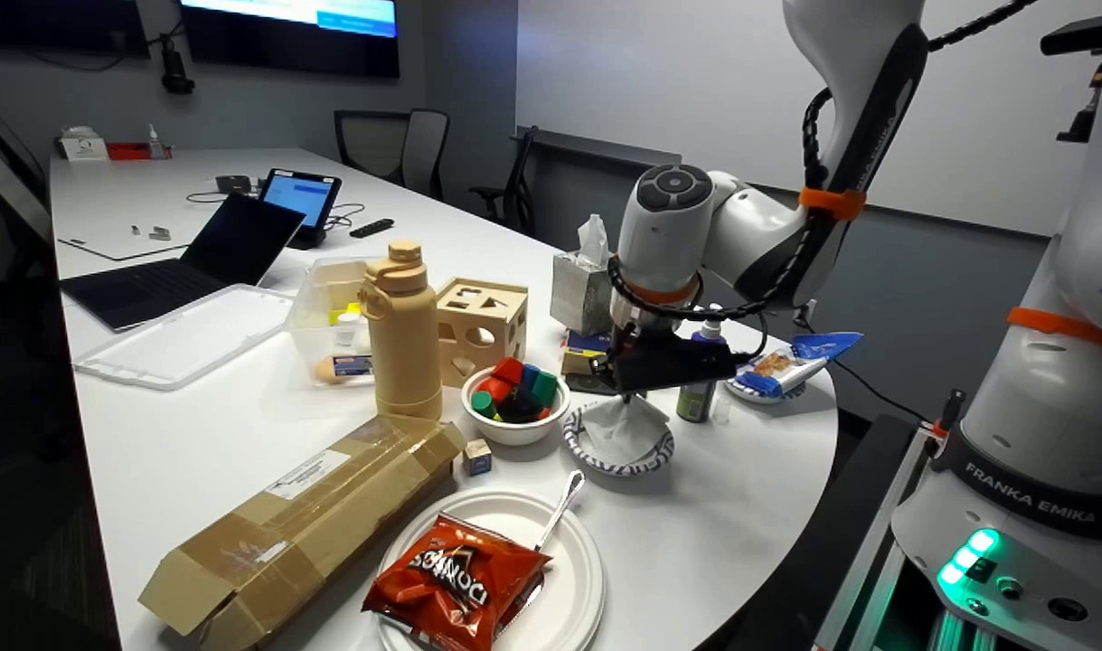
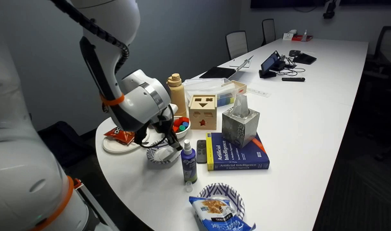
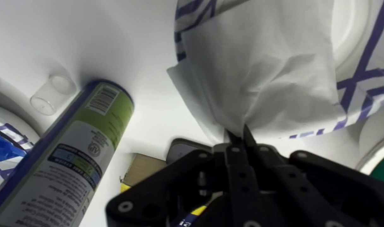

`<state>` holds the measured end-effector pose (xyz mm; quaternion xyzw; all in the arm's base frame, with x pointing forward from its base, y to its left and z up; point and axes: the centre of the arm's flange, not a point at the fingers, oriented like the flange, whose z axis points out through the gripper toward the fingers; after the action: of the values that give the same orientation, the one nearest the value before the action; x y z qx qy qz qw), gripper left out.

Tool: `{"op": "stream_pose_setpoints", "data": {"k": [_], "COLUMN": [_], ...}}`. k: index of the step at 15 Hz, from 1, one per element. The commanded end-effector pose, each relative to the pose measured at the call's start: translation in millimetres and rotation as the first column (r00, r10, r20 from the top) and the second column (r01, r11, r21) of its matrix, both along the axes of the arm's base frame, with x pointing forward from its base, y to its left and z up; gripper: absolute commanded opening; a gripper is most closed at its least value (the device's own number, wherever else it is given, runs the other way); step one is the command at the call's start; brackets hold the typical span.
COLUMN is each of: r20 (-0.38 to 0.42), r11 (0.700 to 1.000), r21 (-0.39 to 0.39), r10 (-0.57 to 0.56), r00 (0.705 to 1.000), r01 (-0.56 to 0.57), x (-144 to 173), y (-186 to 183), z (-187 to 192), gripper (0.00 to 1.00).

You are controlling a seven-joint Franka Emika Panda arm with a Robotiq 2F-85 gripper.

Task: Use the paper towel to clean the bowl

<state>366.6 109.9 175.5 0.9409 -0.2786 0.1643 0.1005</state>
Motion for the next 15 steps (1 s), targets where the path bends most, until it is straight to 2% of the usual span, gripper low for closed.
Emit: {"op": "stream_pose_setpoints", "data": {"k": [1, 6, 9, 12, 15], "r20": [-0.036, -0.057, -0.036, -0.01, 0.005], "r11": [0.999, 0.979, 0.965, 0.963, 0.973], "r21": [0.026, 0.181, 0.239, 0.254, 0.22], "r10": [0.042, 0.104, 0.116, 0.099, 0.078], "r00": [0.998, 0.993, 0.993, 0.995, 0.997], "r01": [-0.041, -0.092, -0.104, -0.093, -0.077], "x": [-2.4, -5.5, -5.6, -4.3, -3.7], "y": [0.8, 13.1, 17.7, 18.3, 16.7], "z": [-15.3, -16.2, -7.5, -0.1, 1.5], "gripper": [0.01, 0.01, 0.01, 0.01, 0.01]}}
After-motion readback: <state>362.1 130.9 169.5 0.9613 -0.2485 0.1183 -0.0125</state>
